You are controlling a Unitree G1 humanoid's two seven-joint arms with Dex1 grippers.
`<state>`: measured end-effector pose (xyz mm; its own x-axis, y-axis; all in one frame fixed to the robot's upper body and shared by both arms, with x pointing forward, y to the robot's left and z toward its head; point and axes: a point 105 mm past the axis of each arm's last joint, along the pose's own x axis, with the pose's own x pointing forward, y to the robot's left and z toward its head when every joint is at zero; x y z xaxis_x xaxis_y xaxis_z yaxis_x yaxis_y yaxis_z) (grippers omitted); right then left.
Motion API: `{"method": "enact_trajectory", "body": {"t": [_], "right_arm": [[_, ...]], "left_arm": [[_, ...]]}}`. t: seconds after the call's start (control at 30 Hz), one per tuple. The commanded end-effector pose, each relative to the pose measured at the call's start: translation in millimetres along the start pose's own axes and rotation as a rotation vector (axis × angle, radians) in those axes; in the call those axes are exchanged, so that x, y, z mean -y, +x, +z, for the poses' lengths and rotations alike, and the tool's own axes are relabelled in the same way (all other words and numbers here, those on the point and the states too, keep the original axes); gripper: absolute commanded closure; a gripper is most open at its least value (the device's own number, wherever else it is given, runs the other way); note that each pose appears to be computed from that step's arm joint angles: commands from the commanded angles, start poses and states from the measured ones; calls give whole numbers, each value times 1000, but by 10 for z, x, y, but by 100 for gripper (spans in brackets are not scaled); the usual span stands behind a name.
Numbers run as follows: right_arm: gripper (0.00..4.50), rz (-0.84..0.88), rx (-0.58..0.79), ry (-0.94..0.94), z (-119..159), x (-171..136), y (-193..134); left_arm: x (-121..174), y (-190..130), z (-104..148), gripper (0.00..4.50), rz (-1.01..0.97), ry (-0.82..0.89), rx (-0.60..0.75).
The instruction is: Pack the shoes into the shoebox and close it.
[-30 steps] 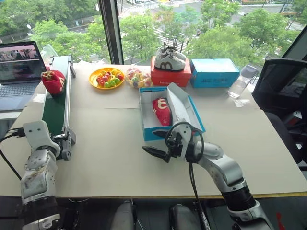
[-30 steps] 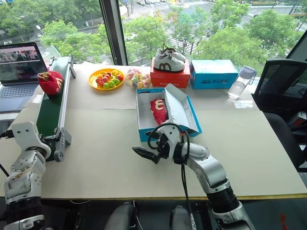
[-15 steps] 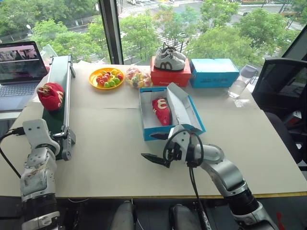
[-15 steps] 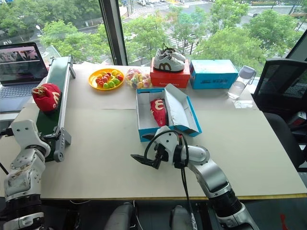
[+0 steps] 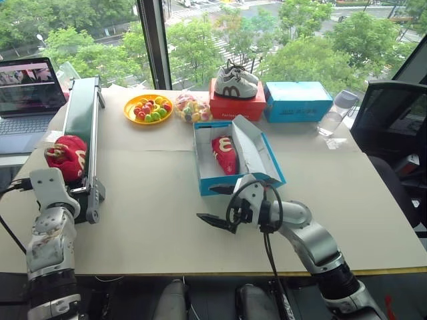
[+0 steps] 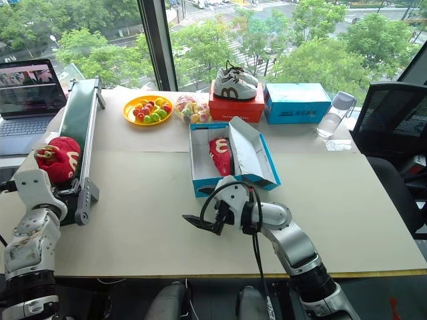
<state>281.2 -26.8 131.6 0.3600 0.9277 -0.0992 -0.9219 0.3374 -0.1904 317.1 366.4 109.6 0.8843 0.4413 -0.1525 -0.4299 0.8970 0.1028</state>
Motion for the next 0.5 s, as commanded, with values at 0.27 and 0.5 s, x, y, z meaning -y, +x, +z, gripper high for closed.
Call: {"method": "enact_trajectory", "body": {"t": [0.27, 0.5], "right_arm": [[0, -48, 52, -19, 150, 110, -32], [0, -263, 151, 372, 256, 617, -65]], "left_arm": [[160, 19, 275, 190, -58, -216, 81], [1074, -568, 1158, 190, -522, -354, 524]]}}
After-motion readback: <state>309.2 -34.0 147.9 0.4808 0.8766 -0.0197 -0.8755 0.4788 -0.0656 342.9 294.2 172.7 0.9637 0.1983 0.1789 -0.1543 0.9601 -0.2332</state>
